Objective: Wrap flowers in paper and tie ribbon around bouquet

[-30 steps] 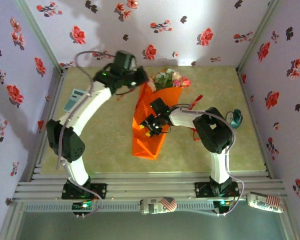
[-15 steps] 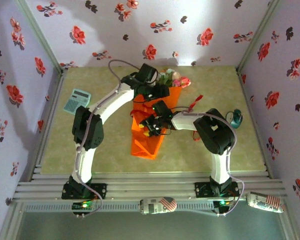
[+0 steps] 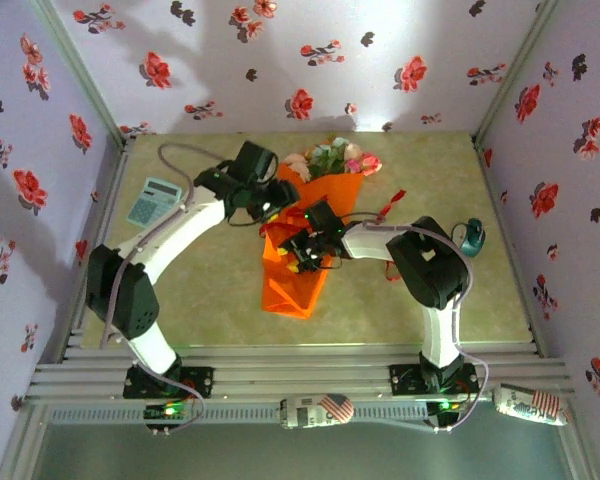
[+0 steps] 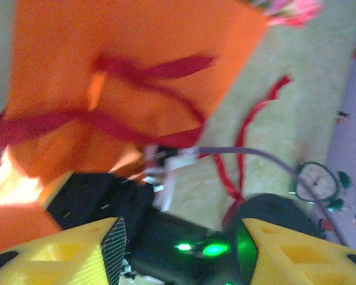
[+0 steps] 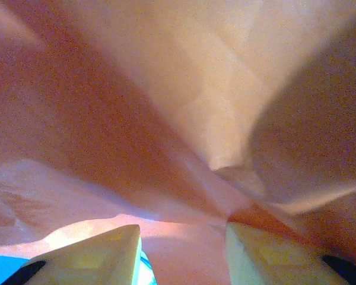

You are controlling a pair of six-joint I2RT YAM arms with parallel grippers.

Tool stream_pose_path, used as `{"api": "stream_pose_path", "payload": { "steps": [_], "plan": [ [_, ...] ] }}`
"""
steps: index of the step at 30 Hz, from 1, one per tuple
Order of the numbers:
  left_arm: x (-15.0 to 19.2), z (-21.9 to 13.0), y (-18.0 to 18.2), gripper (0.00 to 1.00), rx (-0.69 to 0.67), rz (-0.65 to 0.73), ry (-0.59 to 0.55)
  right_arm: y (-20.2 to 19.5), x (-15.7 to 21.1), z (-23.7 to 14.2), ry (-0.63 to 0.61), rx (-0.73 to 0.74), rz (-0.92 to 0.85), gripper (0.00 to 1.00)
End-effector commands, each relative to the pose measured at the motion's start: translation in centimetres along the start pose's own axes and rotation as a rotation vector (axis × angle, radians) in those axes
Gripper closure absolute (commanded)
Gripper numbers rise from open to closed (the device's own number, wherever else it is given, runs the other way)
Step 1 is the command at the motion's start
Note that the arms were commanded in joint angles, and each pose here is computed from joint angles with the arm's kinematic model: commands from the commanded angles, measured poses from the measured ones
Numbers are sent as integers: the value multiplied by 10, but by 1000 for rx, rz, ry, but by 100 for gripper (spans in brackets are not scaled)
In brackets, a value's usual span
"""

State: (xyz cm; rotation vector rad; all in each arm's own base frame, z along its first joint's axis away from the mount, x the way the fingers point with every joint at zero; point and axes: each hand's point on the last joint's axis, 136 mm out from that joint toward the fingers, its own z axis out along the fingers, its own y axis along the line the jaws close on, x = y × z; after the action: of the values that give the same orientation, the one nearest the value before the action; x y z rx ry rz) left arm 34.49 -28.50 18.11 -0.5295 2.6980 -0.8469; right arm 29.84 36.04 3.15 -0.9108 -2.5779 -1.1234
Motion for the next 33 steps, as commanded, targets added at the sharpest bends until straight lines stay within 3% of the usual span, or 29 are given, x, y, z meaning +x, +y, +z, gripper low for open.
{"api": "stream_pose_path", "payload": {
  "steps": [1,6,11,16,24,33],
  "plan": [
    [15,39,24,44,3,-307,91,-23,-2,11,0,86,20,57],
    [-15,67,45,38,22,-488,45,-21,0,9,-1,80,13,57],
    [-20,85,78,37,-106,-554,43,-8,3,-3,-21,58,-21,57],
    [-15,95,105,37,-133,-574,33,7,-1,-41,-113,82,-107,56],
    [-13,96,113,41,-143,-570,35,31,-51,-110,-323,128,-121,53],
    [-8,97,119,44,-152,-569,55,57,-102,-102,-390,195,-49,51]
  ]
}}
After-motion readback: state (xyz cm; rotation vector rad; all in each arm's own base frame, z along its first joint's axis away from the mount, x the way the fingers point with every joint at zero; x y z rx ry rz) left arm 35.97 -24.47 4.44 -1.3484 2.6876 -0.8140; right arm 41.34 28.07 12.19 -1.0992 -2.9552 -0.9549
